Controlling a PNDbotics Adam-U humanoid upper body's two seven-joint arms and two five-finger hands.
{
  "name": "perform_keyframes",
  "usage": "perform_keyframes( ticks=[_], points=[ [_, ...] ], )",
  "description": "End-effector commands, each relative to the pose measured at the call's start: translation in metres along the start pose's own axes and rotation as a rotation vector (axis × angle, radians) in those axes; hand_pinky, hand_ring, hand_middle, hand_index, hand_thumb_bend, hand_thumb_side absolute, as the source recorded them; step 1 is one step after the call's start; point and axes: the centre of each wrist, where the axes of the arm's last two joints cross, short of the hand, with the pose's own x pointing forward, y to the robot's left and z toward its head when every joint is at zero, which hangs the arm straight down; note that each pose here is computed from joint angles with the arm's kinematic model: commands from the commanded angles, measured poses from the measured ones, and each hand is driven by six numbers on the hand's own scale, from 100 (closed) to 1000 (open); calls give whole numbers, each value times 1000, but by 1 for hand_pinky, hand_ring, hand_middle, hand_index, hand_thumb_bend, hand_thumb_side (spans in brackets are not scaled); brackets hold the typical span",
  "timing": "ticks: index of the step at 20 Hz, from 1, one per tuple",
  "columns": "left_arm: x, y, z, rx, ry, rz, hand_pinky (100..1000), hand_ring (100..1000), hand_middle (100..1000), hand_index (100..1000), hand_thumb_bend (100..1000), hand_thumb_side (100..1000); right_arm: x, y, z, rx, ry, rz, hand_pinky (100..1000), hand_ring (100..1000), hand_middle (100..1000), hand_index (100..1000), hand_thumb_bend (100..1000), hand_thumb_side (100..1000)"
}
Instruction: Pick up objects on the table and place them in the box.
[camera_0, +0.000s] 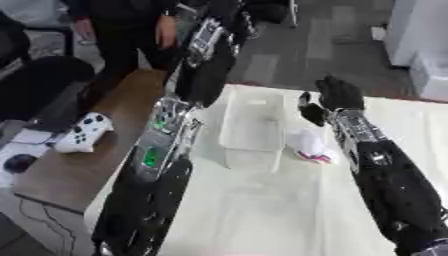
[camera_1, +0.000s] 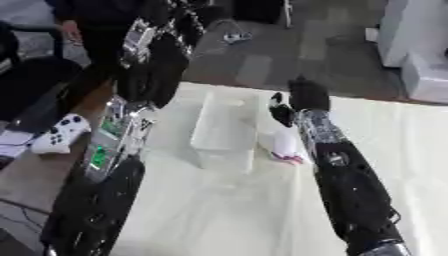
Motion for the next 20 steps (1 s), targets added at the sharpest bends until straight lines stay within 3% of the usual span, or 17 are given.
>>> perform_keyframes(
  ticks=[1,9,15,20],
  points=[
    [5,0,-4,-3,-23,-2,995,806,863,954,101,832,-5,-4,-2,-8,-2,-5,429,819,896,942,100,1000],
    [6,0,-5,-4,-24,-3,995,806,863,954,101,832,-10,16,-3,50,5,-31,504,818,896,942,100,1000],
    [6,-1,-5,-3,-26,-1,995,806,862,954,101,832,-10,27,-3,88,-11,-20,623,822,899,943,100,987],
    [6,-1,-5,-4,-26,0,994,806,862,954,101,832,-10,38,-1,110,-21,-32,602,820,900,944,100,989]
  ],
)
